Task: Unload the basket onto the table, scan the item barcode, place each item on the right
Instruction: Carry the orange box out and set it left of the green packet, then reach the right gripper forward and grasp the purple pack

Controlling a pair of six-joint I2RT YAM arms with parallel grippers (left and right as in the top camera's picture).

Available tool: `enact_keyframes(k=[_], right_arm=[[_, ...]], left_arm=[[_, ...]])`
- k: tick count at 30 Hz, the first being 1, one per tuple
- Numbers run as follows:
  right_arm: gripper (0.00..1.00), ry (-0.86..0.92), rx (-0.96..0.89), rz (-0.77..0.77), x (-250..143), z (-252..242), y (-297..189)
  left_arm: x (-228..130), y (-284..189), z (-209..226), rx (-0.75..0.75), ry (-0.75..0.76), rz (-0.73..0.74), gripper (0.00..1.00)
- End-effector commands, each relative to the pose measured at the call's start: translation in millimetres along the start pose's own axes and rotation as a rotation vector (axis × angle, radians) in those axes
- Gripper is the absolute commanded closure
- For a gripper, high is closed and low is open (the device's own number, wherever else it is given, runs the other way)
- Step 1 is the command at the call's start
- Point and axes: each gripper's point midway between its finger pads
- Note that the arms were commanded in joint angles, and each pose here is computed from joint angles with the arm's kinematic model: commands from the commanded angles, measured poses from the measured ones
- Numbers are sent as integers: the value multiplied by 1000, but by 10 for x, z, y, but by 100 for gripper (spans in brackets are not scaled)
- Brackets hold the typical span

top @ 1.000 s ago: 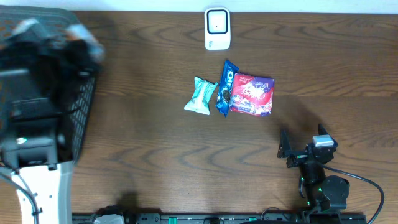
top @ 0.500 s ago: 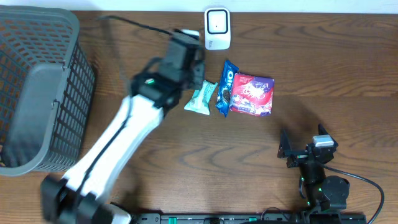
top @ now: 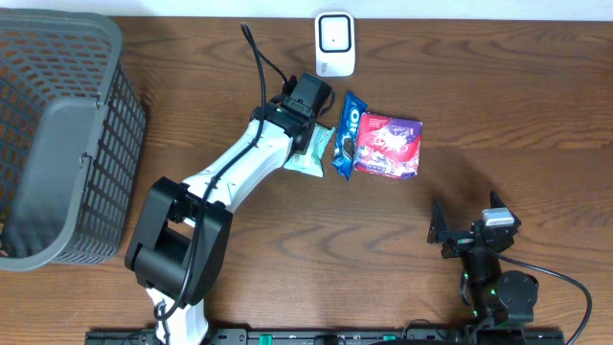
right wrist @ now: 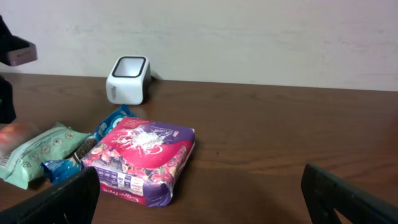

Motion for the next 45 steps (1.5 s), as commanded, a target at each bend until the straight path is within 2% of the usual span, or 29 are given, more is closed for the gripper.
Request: enact_keyframes(k=[1,6,10,14,17,18,25,29,31,33,35,38,42,45], right_arm=[[1,-12,12,1,-7,29,-2],[1,-12,12,1,-7,29,-2],[1,-12,12,1,-7,29,-2],[1,-12,12,1,-7,29,-2],[1,-12,12,1,-7,29,-2],[1,-12,12,1,-7,29,-2],[1,-12,12,1,-7,29,-2],[1,5,33,-24,58,68,-3],[1,161,193,-58,196,340,-40],[1,364,431,3,231,729,-165],[1,465,554,84,187,928,-268],[1,559,579,23,409,940,-299],[1,494,663,-146,819,1017,-455],[1,483,624,-184,1025,974,-474]], left_arm=[[40,-46,53,20,-1,-18,44],[268,-422,194,17,-62,-112,44],[416,-976,441,7,-201,-230,43],[400,-1654,810,-3,-353,-350,41],[305,-1864,976,7,-378,-371,16],[194,-1915,1053,17,-383,-349,2],[-320,-1736,1197,54,-531,-144,2],[-476,-1660,1418,79,-632,-93,2],[-483,-1626,1453,38,-667,-86,2],[-506,-1601,1481,13,-689,-74,2],[-546,-1589,1517,19,-699,-62,2],[-559,-1580,1525,21,-701,-58,2],[-559,-1580,1525,21,-701,-58,2],[-559,-1579,1525,21,-701,-58,2]])
Point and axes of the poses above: each gripper's point midway between its finger pads, its own y axis out along the fingers, its own z axis along the line the jaws close on, x = y × z, and after that the axes turned 8 degrees about y, right-handed
